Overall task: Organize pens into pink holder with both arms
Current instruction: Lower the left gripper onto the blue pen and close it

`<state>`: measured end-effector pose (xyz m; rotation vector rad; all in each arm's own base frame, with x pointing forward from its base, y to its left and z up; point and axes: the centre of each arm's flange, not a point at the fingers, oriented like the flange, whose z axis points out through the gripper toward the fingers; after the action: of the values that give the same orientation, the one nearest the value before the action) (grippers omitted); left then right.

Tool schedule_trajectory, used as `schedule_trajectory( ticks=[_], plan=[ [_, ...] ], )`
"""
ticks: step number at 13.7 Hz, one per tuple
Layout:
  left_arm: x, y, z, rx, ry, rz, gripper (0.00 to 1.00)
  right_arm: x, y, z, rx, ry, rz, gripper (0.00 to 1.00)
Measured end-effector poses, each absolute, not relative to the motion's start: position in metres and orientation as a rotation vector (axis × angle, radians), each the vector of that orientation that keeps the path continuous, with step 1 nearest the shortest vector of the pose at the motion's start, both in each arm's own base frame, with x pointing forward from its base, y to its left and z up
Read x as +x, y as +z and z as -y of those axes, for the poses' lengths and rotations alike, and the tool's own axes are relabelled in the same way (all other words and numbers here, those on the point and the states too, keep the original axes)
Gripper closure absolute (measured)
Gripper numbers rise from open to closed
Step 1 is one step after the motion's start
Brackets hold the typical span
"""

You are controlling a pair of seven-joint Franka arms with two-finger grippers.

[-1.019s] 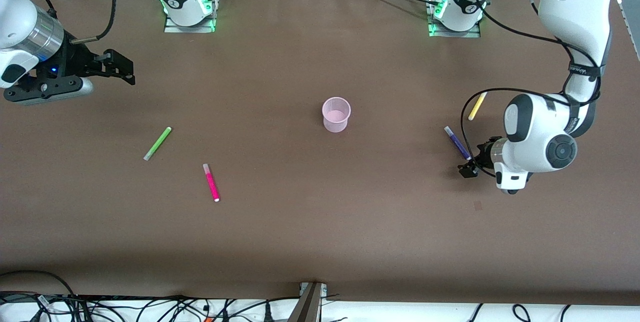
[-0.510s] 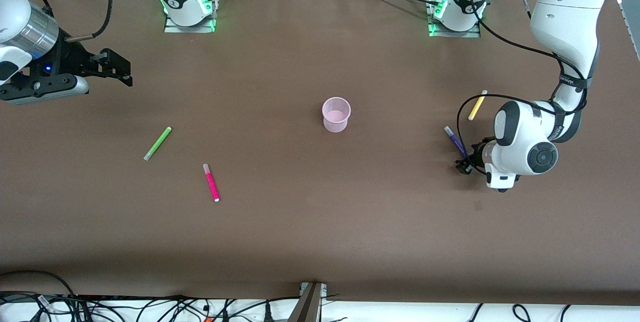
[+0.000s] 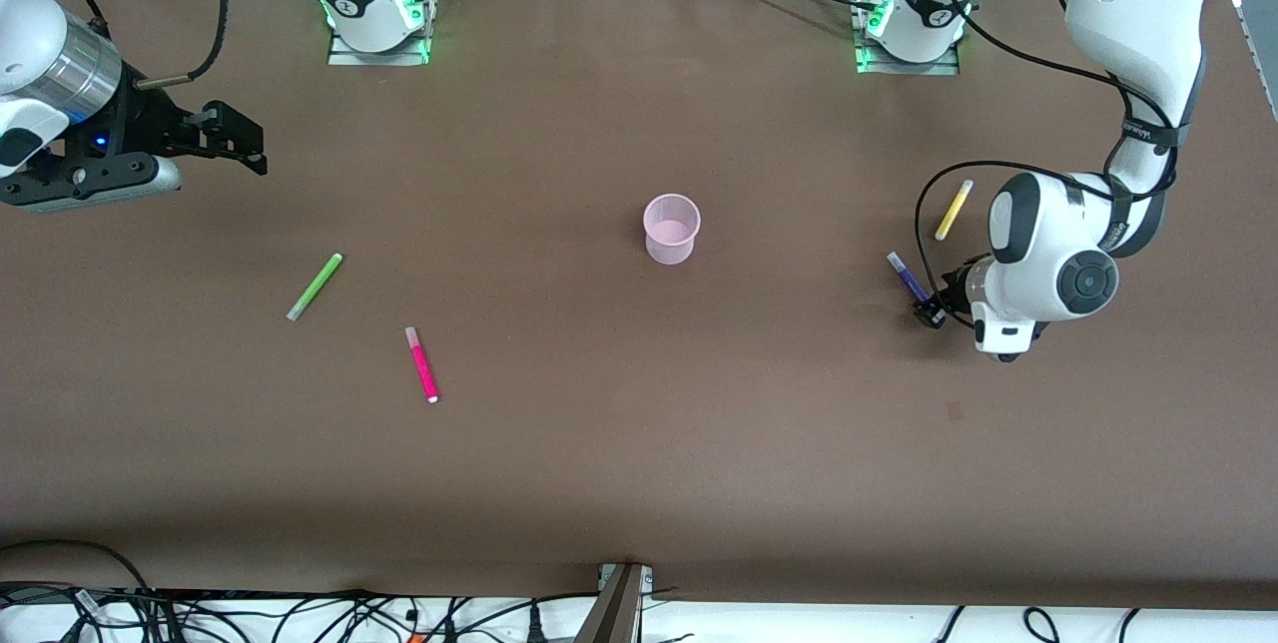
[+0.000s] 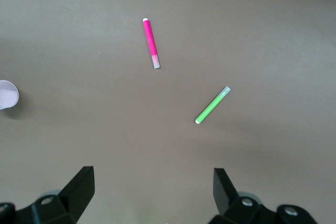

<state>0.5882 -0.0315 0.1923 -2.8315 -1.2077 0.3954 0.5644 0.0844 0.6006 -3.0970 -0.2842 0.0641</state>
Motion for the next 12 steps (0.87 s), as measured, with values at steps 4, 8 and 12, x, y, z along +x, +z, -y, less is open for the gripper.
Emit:
schedule_trajectory(
  ticks=[4,8,12],
  plan=[
    [0.579,0.178,0.031,-2.839,0.365,1.214,0.3,0.564,0.601,-0.084,-3.097,0.065,0.284,0.0],
    [0.579,0.176,0.031,-2.844,0.353,1.216,0.39,0.564,0.6,-0.084,-3.097,0.065,0.282,0.0],
    [0.579,0.175,0.032,-2.846,0.349,1.215,0.44,0.565,0.6,-0.084,-3.097,0.066,0.282,0.0]
  ],
)
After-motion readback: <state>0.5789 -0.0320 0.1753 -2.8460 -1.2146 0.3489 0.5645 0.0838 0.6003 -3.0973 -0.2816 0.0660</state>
